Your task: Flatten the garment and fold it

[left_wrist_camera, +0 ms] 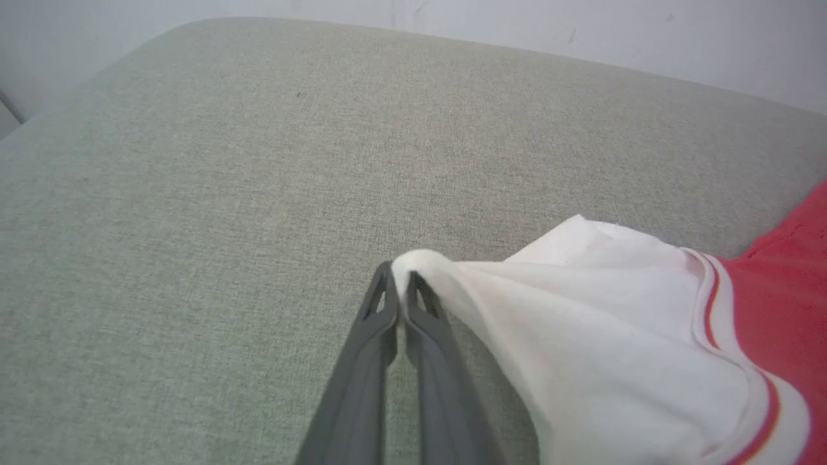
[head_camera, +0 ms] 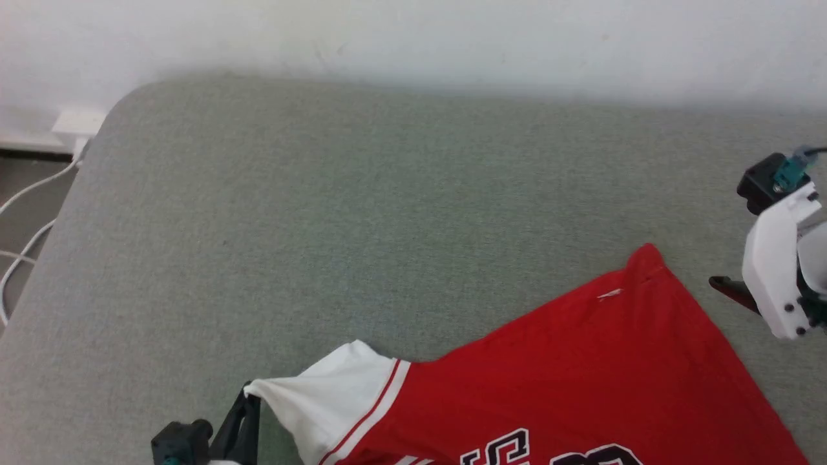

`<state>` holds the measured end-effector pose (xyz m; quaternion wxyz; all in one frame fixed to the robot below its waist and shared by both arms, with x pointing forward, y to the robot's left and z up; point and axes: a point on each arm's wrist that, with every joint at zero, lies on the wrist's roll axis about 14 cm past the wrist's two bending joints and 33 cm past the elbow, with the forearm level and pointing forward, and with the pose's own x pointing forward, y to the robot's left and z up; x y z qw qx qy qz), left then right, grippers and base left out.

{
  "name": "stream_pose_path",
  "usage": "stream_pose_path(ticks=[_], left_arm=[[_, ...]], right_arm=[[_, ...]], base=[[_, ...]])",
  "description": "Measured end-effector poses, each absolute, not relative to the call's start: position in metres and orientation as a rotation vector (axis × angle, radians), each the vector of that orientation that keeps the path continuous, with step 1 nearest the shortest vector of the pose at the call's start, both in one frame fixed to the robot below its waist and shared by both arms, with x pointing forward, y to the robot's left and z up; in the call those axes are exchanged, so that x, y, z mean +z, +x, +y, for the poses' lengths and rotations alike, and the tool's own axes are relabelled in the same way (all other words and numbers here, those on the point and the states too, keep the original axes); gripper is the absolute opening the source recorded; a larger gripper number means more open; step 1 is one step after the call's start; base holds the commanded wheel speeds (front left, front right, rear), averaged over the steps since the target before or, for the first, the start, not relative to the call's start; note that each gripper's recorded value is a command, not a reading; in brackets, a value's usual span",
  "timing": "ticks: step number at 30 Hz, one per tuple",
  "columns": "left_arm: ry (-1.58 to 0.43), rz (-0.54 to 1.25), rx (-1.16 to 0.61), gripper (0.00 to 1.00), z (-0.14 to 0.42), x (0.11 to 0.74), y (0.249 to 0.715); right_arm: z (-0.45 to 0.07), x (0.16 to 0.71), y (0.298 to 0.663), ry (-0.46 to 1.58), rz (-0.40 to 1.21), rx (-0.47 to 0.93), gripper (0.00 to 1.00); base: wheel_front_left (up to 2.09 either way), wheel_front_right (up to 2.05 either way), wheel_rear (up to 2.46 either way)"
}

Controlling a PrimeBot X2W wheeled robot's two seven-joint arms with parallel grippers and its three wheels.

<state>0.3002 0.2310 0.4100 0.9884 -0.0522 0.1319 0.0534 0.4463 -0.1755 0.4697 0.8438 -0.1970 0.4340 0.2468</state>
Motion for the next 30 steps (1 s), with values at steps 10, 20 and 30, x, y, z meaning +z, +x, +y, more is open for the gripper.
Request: stream_pose_path(ticks=[10, 20, 30], left_arm=[[-0.109, 0.278, 0.132, 0.0, 0.234, 0.406, 0.307], [-0.111, 0.307, 0.153, 0.0, 0.237, 0.397, 0.304], [-0.102, 0.266, 0.153, 0.0, 0.242, 0.408, 0.297]], right_arm=[[-0.145, 0.413, 0.477, -0.373, 1.059, 0.529, 1.0], [-0.132, 0.371, 0.471, -0.398, 1.103, 0.581, 0.0], [-0.116, 0.421, 0.47, -0.311, 0.724, 0.655, 0.0]], base=[[0.0, 0.0, 0.0], [0.0, 0.0, 0.0], [0.0, 0.0, 0.0]])
